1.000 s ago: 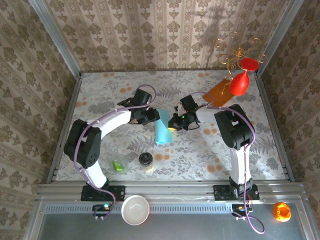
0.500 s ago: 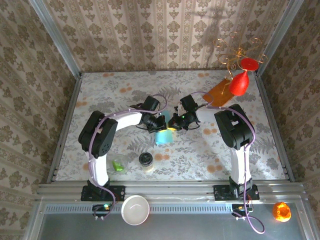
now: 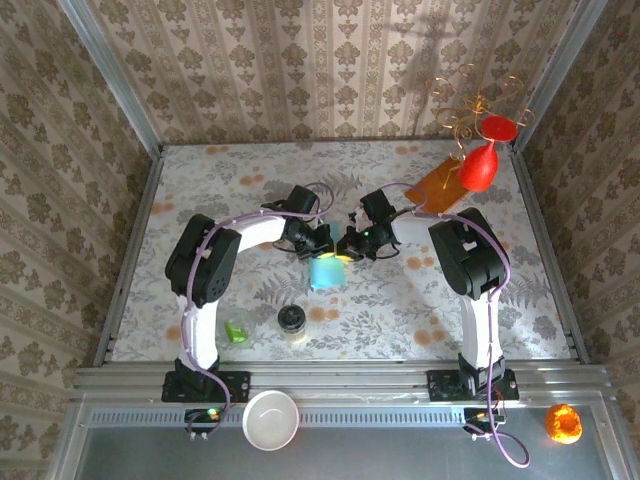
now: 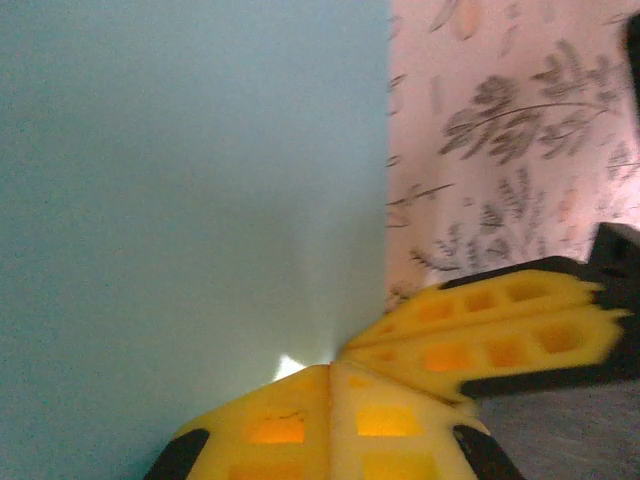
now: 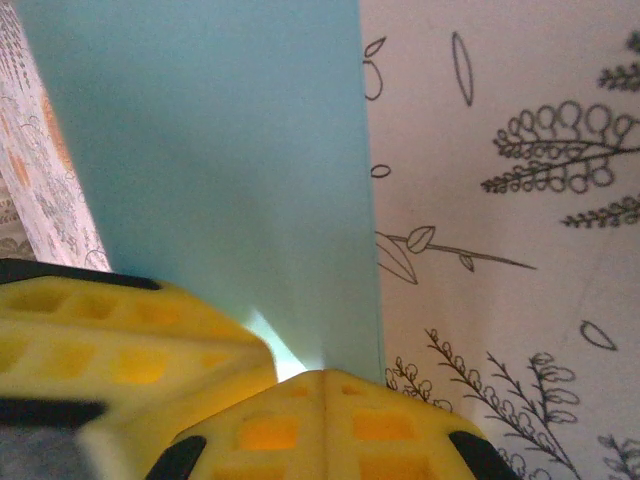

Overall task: Fold a paper plane with a square sheet of paper (pick it up from the middle)
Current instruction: First fold the square sheet of paper in half at the center of the table.

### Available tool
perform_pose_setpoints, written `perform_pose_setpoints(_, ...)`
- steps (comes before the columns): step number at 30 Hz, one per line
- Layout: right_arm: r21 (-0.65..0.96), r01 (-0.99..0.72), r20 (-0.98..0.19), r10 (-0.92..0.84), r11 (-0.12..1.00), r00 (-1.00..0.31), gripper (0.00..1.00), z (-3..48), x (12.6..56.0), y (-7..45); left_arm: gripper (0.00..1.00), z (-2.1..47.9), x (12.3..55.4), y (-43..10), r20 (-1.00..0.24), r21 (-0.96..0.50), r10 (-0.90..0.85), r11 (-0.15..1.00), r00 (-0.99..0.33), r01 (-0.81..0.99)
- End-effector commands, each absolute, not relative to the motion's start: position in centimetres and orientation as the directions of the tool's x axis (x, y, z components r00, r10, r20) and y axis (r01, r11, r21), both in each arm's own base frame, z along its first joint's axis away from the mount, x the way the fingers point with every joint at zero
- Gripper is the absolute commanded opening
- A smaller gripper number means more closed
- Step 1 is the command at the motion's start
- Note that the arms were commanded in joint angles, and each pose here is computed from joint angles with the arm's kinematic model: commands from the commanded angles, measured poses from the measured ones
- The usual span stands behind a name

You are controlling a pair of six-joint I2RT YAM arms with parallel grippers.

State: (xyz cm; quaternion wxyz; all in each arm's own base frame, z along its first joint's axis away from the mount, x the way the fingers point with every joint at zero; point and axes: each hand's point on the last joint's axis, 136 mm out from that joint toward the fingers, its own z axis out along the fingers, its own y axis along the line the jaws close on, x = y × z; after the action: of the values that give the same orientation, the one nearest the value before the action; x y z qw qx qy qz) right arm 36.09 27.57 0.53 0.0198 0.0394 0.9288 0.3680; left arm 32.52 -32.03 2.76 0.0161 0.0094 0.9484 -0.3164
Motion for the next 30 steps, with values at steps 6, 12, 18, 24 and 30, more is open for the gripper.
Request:
perform_pose_setpoints(6, 0.265, 0.244, 0.253, 0.177, 0.933, -0.951, 0.04, -10.1, 28.3, 19.8, 0.01, 1.2, 31.4, -29.9, 0.016, -0.584, 0.042, 0.811, -0.999, 0.025)
perform_pose_setpoints(12, 0.176, 0.259, 0.303, 0.198, 0.950, -0.932, 0.04, -11.2, 26.8, 18.2, 0.01, 0.3, 31.5, -28.0, 0.040, -0.614, 0.056, 0.789, -0.998, 0.019)
perform_pose_setpoints(18, 0.123, 0.264, 0.319, 0.214, 0.957, -0.923, 0.04, -11.9, 26.0, 17.1, 0.02, -0.1, 32.2, -24.3, 0.061, -0.622, -0.014, 0.781, -0.998, -0.049)
perform_pose_setpoints(24, 0.112, 0.248, 0.304, 0.204, 0.962, -0.931, 0.04, -11.9, 26.2, 16.9, 0.02, 1.3, 32.9, -20.9, 0.034, -0.619, -0.081, 0.781, -0.996, -0.085)
perform_pose_setpoints(30, 0.123, 0.248, 0.304, 0.201, 0.961, -0.931, 0.04, -11.7, 26.3, 17.1, 0.02, 5.6, 33.5, -23.4, -0.053, -0.694, -0.044, 0.720, -0.998, 0.005)
